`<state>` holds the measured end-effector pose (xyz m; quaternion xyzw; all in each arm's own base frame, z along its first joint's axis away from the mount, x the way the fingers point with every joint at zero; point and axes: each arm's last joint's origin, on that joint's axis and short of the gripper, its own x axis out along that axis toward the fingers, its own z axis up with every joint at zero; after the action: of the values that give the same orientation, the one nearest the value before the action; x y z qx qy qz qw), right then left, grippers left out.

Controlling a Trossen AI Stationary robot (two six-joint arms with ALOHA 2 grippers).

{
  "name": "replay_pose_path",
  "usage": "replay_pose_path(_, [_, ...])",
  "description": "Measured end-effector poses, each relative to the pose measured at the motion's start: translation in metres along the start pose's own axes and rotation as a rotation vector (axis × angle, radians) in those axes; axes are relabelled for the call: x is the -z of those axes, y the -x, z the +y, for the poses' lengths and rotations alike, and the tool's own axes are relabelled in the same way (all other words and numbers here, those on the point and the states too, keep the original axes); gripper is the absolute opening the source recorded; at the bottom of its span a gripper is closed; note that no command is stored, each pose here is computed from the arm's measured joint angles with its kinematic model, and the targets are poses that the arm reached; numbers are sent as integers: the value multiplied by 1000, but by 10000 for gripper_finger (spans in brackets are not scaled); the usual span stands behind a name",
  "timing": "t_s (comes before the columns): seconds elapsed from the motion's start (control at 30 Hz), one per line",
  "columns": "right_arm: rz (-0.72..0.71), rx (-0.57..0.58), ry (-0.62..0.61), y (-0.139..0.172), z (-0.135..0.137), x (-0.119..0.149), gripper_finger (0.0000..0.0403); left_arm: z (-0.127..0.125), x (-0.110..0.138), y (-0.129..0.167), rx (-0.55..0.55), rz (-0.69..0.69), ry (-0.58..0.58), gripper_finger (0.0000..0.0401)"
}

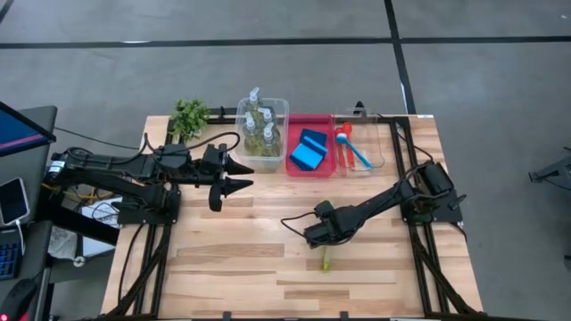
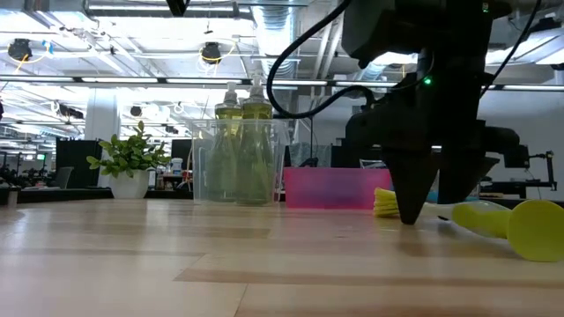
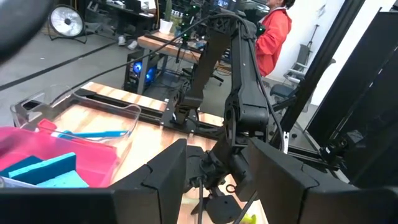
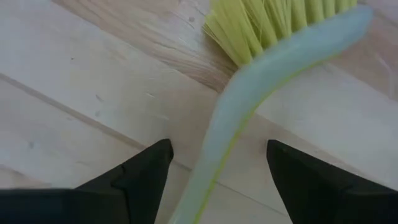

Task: Pick & Place Kitchen Sink Supplies
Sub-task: Put the green dish brush into the transparent bin

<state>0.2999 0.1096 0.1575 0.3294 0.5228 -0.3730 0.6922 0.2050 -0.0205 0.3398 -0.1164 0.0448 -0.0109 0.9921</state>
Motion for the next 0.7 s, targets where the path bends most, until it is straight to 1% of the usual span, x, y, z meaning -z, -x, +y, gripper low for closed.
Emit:
replay_pose_path(0.17, [13,-25,-5,-3,4,1,260,0,0,0,0,0,-1,172])
replay_pose_path(0.33, [27,-35,-7,-3,5,1,233,0,0,0,3,1,-1,172])
replay_pose_path(0.47, [30,-44,-8,-4,5,1,196,0,0,0,4,1,-1,172])
replay_pose_path(0.7, [32,-58,-7,-4,7,1,103,0,1,0,2,11,-2,172])
